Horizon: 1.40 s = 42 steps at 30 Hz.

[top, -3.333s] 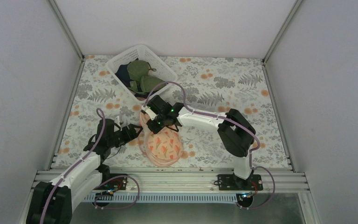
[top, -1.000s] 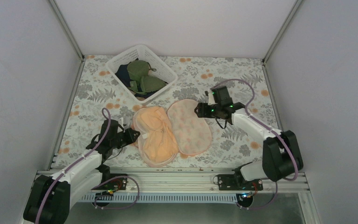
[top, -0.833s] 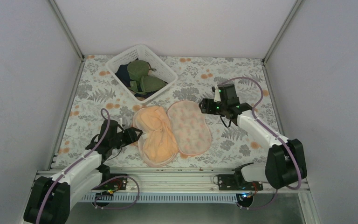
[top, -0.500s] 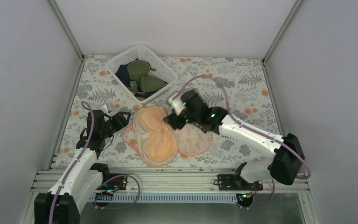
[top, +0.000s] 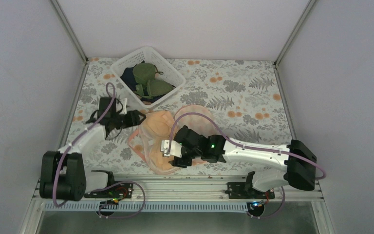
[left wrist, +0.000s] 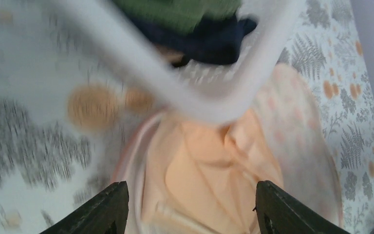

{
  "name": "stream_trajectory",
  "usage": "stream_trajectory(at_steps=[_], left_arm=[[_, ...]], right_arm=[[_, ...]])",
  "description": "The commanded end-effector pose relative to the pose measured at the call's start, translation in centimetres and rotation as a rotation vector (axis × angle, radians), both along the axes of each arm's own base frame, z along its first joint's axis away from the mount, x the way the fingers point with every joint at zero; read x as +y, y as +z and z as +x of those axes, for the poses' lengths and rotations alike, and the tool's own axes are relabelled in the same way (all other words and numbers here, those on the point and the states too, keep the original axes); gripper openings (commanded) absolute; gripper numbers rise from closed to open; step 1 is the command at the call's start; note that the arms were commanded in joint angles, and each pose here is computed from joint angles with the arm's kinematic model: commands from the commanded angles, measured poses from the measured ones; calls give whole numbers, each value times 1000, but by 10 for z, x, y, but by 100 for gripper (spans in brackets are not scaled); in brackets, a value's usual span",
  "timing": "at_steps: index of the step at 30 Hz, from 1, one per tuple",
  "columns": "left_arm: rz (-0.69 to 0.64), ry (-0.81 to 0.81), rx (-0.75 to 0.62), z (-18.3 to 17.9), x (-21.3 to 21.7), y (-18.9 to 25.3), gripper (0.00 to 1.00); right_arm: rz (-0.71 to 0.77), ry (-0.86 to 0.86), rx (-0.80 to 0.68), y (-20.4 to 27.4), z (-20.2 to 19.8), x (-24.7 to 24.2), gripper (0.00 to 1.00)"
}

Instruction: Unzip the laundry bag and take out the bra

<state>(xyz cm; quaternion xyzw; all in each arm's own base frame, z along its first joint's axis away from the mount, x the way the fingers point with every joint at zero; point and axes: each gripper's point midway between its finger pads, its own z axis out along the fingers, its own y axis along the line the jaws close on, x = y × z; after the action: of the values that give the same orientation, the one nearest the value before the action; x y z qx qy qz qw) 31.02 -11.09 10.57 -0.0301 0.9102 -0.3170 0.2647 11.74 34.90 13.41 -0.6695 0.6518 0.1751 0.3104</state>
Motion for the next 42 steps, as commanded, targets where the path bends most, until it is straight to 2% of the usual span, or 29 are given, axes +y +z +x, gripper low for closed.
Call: stream_trajectory(at_steps=[1, 4, 6, 13, 21, 26, 34, 36, 42], left_arm=[[40, -235, -23, 14, -8, 21, 64], [86, -273, 111, 34, -4, 14, 62], [98, -286, 185, 33, -3, -3, 62], [143, -291, 90, 33, -15, -8, 61], [185, -246, 133, 6, -10, -36, 61], [163, -254, 129, 13, -15, -34, 61], [156, -284, 133, 9, -27, -49, 52], [156, -288, 134, 8, -29, -49, 50], [155, -298, 137, 3, -32, -53, 38]], right_arm=[[-24, 79, -141, -7, 0, -11, 69], [-74, 126, -206, -19, 0, -14, 69], [-104, 160, -255, -26, 0, -10, 69], [-159, 239, -300, -48, -6, 0, 72], [-256, 278, -392, -75, 5, -1, 73], [-264, 290, -399, -80, 7, 5, 72], [-328, 291, -404, -95, 10, -4, 72], [-328, 332, -415, -97, -1, 1, 72], [-320, 314, -401, -92, -2, 3, 61]])
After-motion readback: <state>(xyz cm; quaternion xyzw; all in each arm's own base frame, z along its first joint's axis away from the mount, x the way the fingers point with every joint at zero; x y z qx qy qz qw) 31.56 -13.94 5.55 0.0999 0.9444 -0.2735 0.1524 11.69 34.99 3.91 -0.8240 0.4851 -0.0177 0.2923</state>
